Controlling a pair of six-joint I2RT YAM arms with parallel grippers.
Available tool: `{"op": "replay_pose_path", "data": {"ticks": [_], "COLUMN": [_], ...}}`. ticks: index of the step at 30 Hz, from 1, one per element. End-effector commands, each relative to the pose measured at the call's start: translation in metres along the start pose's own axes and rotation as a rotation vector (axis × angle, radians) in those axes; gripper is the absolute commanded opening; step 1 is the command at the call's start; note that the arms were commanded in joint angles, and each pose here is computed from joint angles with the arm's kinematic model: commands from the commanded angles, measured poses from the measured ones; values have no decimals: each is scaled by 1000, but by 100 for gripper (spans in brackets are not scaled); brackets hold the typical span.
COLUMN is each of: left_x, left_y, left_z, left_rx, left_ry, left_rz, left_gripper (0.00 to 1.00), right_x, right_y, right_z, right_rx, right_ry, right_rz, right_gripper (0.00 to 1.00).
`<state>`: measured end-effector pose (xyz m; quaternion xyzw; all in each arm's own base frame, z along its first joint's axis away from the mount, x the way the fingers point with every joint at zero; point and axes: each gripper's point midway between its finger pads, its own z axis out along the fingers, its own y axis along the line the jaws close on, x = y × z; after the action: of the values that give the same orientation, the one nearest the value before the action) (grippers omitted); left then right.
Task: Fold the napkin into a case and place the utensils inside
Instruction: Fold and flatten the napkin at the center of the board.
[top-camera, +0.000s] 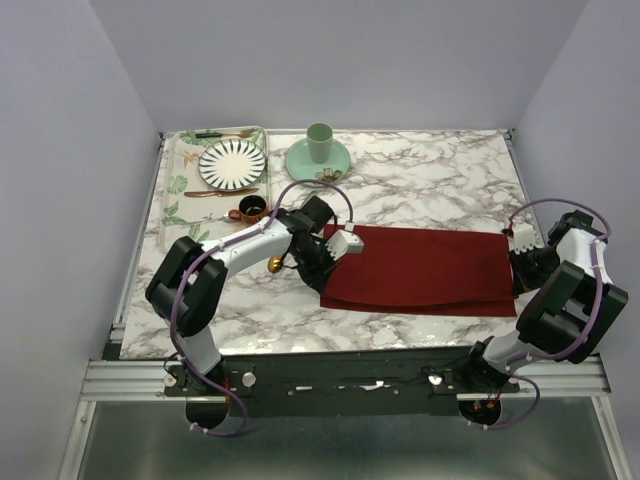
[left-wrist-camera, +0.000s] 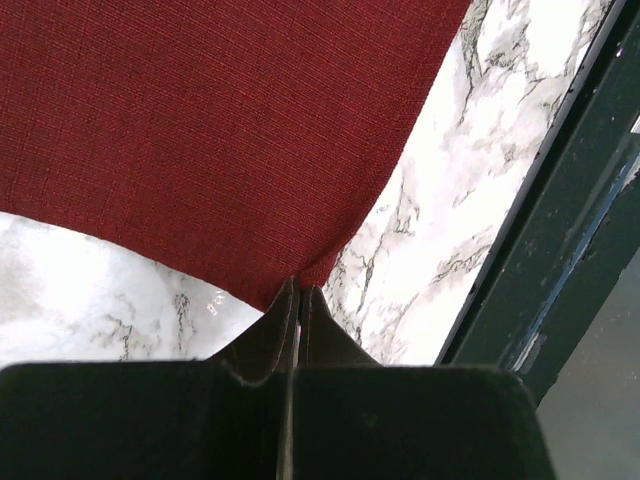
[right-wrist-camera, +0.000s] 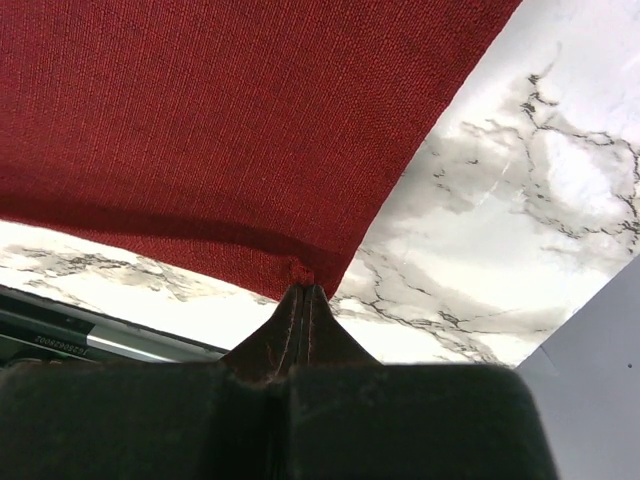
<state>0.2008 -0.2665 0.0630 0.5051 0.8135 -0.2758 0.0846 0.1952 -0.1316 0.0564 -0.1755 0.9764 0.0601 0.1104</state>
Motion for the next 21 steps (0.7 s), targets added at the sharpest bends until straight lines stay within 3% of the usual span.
{"op": "replay_pose_path", "data": {"ticks": [1, 6, 8, 9, 11, 15, 19, 21], "left_x": [-3, 2, 2, 3, 2, -2, -12, -18], "left_y": [-4, -5, -6, -7, -8, -11, -9, -4], "left_z": [1, 10, 11, 10, 6, -7, -16, -15], "left_rx": [2, 13, 19, 22, 22, 18, -2, -18], "left_ry": [4, 31, 30, 33, 30, 2, -42, -56], "left_rz": [8, 6, 8, 8, 23, 36, 43, 46], "left_gripper": [0, 4, 17, 22, 36, 45, 47, 47], "right_x": [2, 3, 4, 5, 4, -4, -18, -21], "right_y": [-2, -9, -8, -7, -7, -4, -5, -2], "right_z": [5, 12, 12, 11, 5, -14, -27, -26], "right_rx": [-27, -16, -24, -30, -18, -44, -78, -104], "right_ry": [10, 27, 32, 35, 23, -23, -69, -79], "right_rz": [11, 16, 15, 17, 7, 23, 59, 75], "right_gripper": [1, 11, 19, 31, 42, 60, 60, 55]}}
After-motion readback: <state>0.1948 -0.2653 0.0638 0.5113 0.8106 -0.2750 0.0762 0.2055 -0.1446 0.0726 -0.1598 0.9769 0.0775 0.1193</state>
